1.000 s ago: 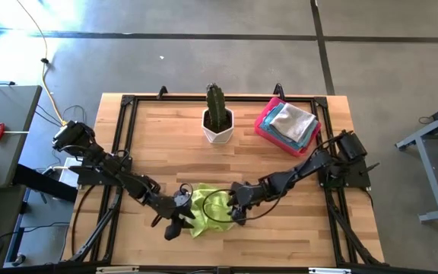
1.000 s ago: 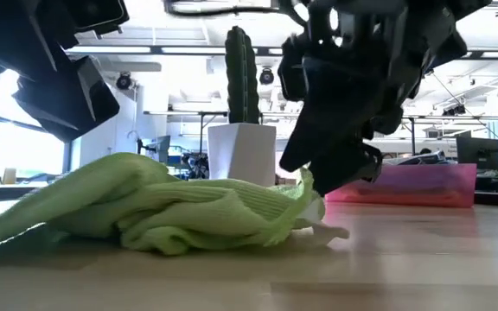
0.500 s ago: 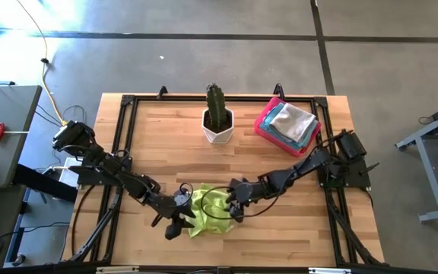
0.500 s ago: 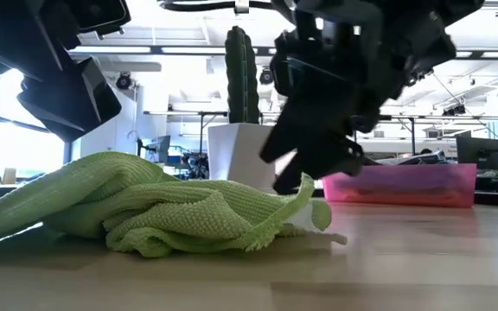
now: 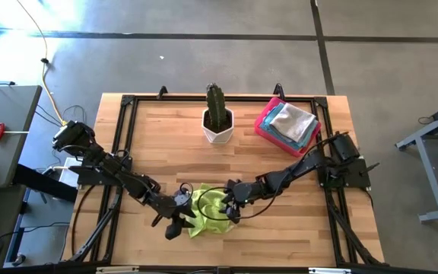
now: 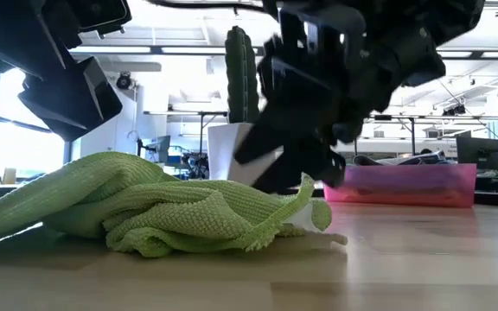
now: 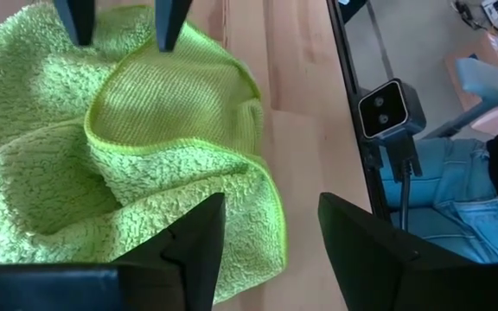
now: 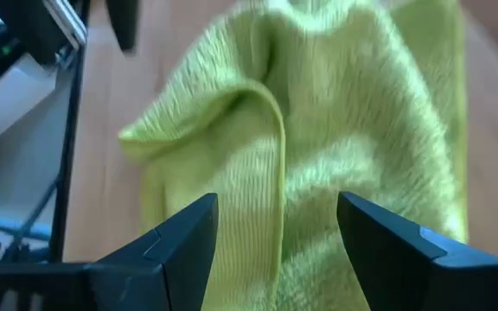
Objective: Fold microfiber towels
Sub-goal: Fold the green microfiber towel
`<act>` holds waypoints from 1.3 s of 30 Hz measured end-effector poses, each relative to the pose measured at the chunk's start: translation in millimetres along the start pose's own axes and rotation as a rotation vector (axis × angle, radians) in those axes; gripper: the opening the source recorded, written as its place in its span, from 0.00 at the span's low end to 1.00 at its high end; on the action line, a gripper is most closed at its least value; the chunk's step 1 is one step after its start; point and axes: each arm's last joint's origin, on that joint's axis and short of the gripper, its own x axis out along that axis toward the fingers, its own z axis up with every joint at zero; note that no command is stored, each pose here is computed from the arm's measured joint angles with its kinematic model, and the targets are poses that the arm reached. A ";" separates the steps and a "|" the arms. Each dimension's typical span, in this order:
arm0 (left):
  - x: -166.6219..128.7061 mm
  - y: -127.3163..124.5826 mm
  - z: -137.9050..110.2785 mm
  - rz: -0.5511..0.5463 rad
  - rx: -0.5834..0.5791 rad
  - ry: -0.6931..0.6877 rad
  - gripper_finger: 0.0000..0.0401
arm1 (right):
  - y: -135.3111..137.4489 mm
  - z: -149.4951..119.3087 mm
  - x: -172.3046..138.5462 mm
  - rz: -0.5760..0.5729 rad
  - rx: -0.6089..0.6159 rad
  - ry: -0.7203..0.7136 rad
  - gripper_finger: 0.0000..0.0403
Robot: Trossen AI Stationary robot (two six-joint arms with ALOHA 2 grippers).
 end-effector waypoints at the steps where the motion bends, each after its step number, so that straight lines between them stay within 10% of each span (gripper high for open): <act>1: 0.0 -0.1 0.2 -0.001 0.000 -0.001 0.45 | -1.1 -1.9 1.7 0.000 0.005 0.013 0.57; 24: -0.1 -0.5 -0.6 -0.005 -0.024 0.007 0.45 | 17.2 -22.3 1.1 0.176 0.001 0.205 0.57; 39: -0.1 -0.5 -0.6 -0.004 -0.051 0.007 0.45 | 13.3 -18.6 2.0 0.045 0.050 0.085 0.29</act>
